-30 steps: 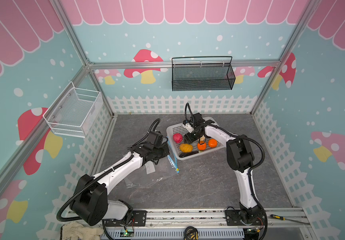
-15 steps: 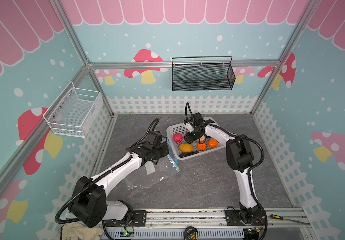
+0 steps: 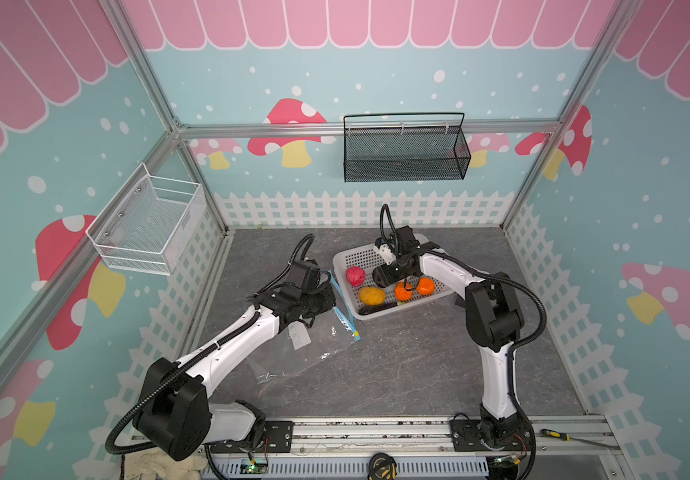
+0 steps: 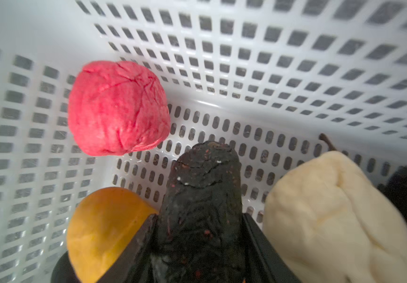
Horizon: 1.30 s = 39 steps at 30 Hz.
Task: Place the food in the zip-top bag and seal the zipper
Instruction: 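Lift the black piece and carry it into the bag opening with the right gripper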
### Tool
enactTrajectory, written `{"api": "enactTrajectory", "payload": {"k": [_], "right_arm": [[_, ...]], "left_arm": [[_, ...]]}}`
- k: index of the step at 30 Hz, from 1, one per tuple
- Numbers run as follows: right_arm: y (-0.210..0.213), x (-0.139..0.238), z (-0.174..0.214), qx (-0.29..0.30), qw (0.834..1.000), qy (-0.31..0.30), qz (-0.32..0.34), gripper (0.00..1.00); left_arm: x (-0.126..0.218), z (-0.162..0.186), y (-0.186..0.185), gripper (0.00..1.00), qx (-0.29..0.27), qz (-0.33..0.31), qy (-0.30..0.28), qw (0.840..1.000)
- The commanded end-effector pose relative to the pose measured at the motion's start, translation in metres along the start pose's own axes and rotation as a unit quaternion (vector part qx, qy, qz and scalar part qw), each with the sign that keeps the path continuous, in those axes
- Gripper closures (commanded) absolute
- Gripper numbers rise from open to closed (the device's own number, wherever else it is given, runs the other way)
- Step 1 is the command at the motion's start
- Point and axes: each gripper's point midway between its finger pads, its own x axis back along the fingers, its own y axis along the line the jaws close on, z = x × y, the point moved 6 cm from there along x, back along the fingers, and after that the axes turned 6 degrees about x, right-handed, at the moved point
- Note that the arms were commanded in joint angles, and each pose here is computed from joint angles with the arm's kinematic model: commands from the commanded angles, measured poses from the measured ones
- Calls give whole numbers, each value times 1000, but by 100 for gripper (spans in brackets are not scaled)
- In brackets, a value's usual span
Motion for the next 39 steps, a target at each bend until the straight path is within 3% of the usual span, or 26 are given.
{"api": "enactTrajectory", "payload": {"k": [1, 4, 10, 19, 39], "right_arm": [[9, 36, -22, 6, 996, -81, -28, 54], [19, 58, -24, 15, 993, -112, -41, 55], [51, 86, -13, 14, 980, -151, -131, 56], [117, 95, 6, 29, 957, -171, -233, 58], [158, 77, -7, 47, 944, -163, -284, 60]], "left_arm": [[7, -7, -7, 100, -17, 17, -10, 1000], [6, -8, -7, 100, -30, 13, -10, 999], [14, -14, -15, 100, -50, 23, -17, 998], [24, -14, -22, 100, -61, 43, -16, 997], [36, -12, -19, 100, -66, 44, -33, 996]]}}
